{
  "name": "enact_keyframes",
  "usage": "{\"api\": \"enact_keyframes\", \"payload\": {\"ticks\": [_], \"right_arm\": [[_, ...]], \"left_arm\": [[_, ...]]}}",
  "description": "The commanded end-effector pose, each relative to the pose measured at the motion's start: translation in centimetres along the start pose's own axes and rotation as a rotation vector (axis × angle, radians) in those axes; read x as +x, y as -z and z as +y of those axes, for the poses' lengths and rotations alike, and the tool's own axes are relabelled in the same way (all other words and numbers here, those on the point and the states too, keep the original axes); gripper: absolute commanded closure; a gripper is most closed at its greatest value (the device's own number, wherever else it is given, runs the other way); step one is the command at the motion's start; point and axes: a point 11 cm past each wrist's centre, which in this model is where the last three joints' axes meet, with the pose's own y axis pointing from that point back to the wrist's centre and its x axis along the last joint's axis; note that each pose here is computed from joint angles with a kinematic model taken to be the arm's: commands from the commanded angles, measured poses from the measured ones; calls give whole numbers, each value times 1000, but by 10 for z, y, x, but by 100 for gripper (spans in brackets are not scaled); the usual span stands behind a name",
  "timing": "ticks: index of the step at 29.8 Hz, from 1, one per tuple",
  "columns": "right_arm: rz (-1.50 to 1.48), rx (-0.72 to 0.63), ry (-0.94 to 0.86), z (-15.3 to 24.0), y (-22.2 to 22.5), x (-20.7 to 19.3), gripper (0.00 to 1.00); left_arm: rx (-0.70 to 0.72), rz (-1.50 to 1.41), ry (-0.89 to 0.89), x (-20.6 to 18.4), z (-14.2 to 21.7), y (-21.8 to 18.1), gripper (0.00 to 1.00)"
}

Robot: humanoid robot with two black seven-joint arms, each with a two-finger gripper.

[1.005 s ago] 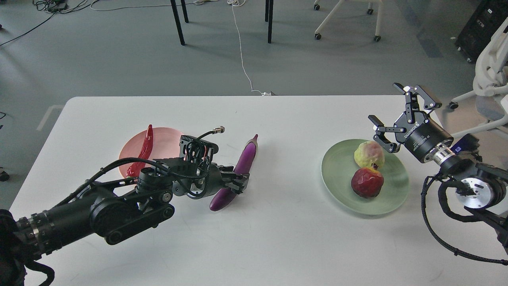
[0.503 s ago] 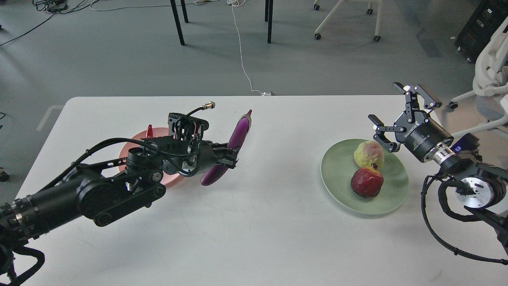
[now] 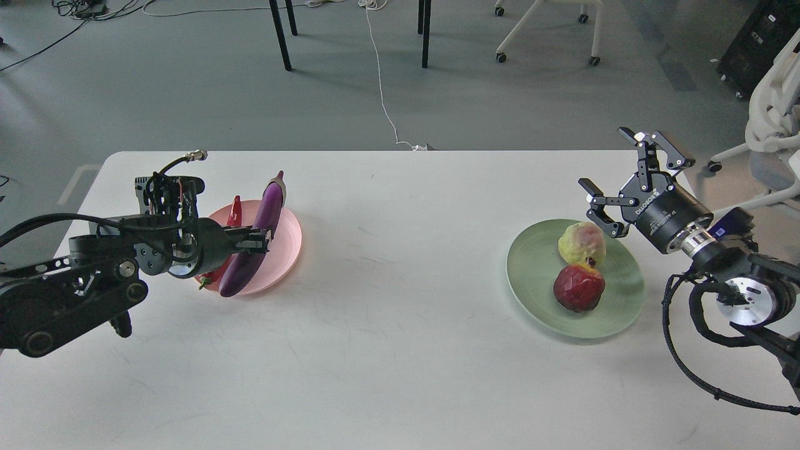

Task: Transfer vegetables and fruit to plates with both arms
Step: 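Release the eggplant and raise the left gripper away from the plate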

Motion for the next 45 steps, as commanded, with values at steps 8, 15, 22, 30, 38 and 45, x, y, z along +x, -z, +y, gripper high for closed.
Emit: {"api": "enact_keyframes", "payload": {"ticks": [8,15,22,30,38,45], "right_arm": [[5,5,3,-2,3,-1,2],[6,7,2,-2,4,0,2],[7,10,0,-4,4,-2,2],[-17,6,16,-7,-4,-10,2],[6,-31,-42,-4,-19,-15,2],[0,-12,-53,-5,-16,-14,1]], "left_arm": [[-56,79,-71,26,6,-11,0],[-159,240,-147,57,15,-26,0],[-507,700,-239,81,14,-77,0],[-710,1264,-419,70,0,-91,0],[-721,1525,-402,12,-10,-58,0],[-706,1554,-383,4,-12,-57,0]]}}
